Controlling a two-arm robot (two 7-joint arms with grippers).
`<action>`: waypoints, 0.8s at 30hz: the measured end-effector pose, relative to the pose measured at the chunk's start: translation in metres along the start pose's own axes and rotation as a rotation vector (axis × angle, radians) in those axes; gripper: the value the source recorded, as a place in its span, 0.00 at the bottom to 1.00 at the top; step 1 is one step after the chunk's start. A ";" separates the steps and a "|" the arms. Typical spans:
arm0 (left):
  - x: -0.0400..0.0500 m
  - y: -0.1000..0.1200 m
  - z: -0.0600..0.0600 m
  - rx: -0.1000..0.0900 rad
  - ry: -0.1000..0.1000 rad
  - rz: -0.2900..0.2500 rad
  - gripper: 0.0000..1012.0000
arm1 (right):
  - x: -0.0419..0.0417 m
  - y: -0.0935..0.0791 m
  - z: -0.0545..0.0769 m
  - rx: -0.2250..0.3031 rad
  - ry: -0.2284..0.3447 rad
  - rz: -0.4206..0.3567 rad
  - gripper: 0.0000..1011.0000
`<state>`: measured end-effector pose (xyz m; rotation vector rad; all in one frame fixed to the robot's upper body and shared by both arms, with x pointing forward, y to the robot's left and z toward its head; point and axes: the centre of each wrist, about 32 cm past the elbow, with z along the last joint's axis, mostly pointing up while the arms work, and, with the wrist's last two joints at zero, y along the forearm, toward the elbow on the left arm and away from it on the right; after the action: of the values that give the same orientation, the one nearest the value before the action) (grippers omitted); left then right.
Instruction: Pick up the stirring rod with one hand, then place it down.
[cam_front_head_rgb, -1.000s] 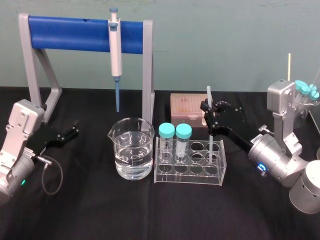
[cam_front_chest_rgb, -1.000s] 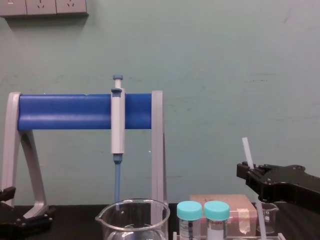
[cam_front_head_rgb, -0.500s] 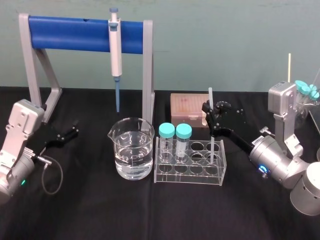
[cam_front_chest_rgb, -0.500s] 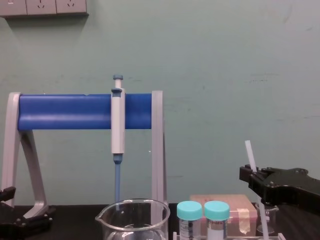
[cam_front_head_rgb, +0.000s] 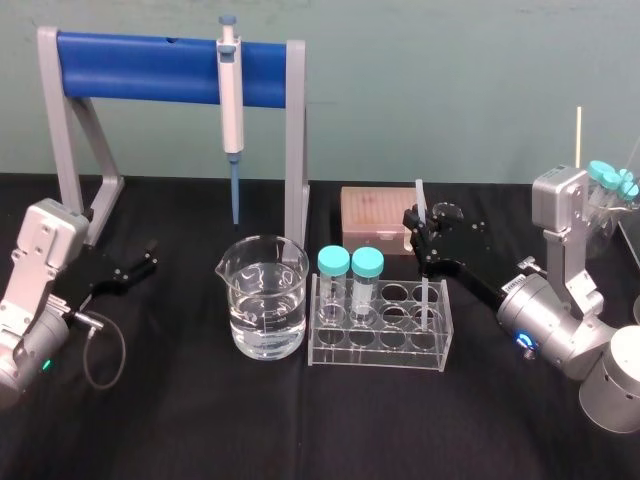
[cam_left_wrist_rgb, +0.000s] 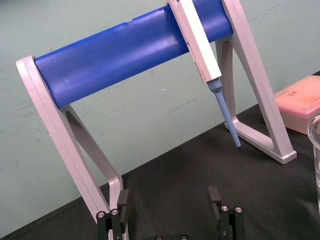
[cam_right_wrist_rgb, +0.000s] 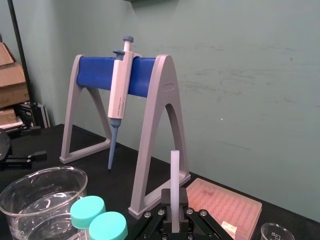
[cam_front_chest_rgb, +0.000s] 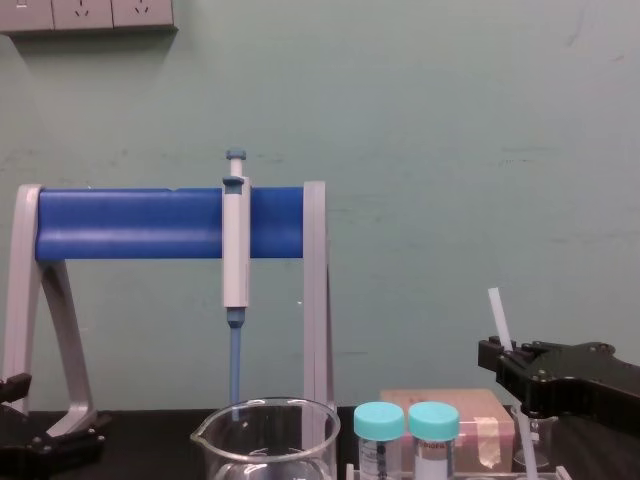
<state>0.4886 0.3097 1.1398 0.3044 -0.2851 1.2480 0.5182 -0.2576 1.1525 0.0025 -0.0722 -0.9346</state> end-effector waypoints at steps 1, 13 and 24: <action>0.0000 0.000 0.000 0.000 0.000 0.000 0.99 | 0.0000 0.000 0.000 0.000 0.000 0.000 0.07; 0.0000 0.000 0.000 0.000 0.000 0.000 0.99 | 0.0001 0.000 0.000 0.002 0.001 0.001 0.16; 0.0000 0.000 0.000 0.000 0.000 0.000 0.99 | 0.0001 0.000 0.000 0.004 0.001 0.001 0.48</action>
<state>0.4886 0.3096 1.1398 0.3045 -0.2851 1.2479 0.5182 -0.2576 1.1526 0.0072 -0.0728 -0.9336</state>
